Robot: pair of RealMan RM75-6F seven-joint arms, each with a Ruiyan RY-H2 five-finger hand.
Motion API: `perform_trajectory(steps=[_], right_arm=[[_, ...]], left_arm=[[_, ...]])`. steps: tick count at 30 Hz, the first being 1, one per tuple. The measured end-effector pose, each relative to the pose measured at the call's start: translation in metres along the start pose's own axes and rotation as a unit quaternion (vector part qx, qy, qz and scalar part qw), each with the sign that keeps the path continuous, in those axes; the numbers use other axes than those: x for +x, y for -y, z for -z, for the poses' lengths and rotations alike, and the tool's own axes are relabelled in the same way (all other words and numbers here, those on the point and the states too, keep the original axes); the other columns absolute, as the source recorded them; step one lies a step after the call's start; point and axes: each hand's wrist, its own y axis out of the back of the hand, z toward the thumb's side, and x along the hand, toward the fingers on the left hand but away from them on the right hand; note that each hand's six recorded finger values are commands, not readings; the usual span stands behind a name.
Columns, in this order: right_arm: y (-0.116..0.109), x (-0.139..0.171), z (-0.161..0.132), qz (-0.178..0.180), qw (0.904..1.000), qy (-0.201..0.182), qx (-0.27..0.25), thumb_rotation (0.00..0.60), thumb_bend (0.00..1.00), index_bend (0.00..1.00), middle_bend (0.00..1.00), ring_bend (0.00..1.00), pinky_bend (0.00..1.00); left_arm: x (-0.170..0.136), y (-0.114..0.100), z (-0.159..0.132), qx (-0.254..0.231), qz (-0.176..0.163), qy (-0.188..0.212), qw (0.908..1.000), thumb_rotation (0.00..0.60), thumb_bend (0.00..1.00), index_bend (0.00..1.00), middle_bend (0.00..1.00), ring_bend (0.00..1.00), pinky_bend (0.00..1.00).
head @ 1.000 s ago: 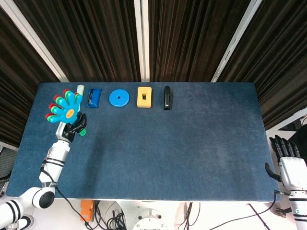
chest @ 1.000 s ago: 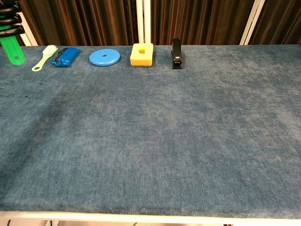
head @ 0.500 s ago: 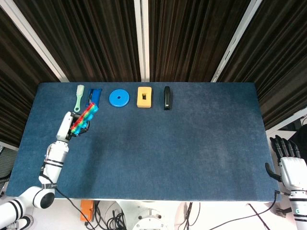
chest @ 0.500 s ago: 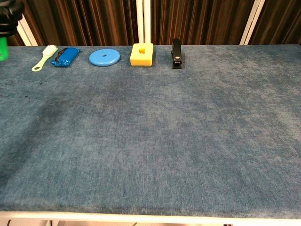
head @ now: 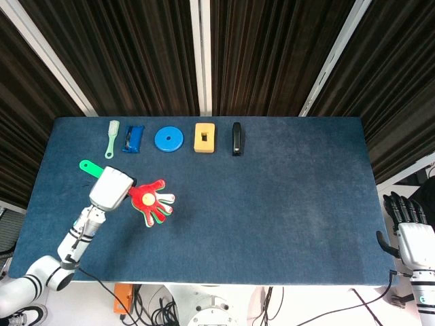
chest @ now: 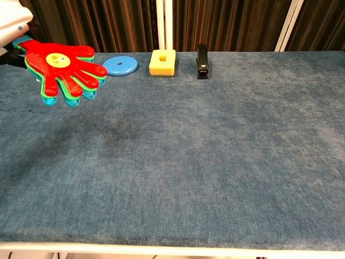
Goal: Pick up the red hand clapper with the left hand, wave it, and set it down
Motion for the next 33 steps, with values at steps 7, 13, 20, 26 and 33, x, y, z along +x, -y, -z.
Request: perform_trajectory(steps=[7,13,20,26,33], right_arm=[[0.000,0.000,0.000,0.000,1.0000,0.000,0.000,0.600,0.31,0.00,0.00,0.00,0.00],[0.001,-0.001,-0.001,-0.001,1.0000,-0.001,0.001,0.600,0.31,0.00,0.00,0.00,0.00],[0.001,-0.001,-0.003,-0.001,1.0000,-0.003,0.002,0.600,0.31,0.00,0.00,0.00,0.00],[0.001,-0.001,-0.003,-0.002,1.0000,-0.002,0.003,0.600,0.32,0.00,0.00,0.00,0.00],[0.002,-0.001,-0.003,-0.004,1.0000,-0.002,0.002,0.600,0.31,0.00,0.00,0.00,0.00]], left_arm=[[0.003,-0.006,0.008,-0.257,-0.022,-0.112,0.9597,0.600,0.71,1.00,1.00,1.00,1.00],[-0.002,0.000,0.037,-0.573,-0.049,-0.268,0.7733,0.600,0.72,1.00,1.00,1.00,1.00],[-0.006,-0.006,0.050,-0.753,-0.064,-0.341,0.5584,0.600,0.72,1.00,1.00,1.00,1.00],[-0.006,-0.010,0.051,-0.714,-0.058,-0.326,0.6174,0.600,0.72,1.00,1.00,1.00,1.00],[-0.004,-0.018,0.050,-0.421,-0.047,-0.240,0.8735,0.600,0.72,1.00,1.00,1.00,1.00]])
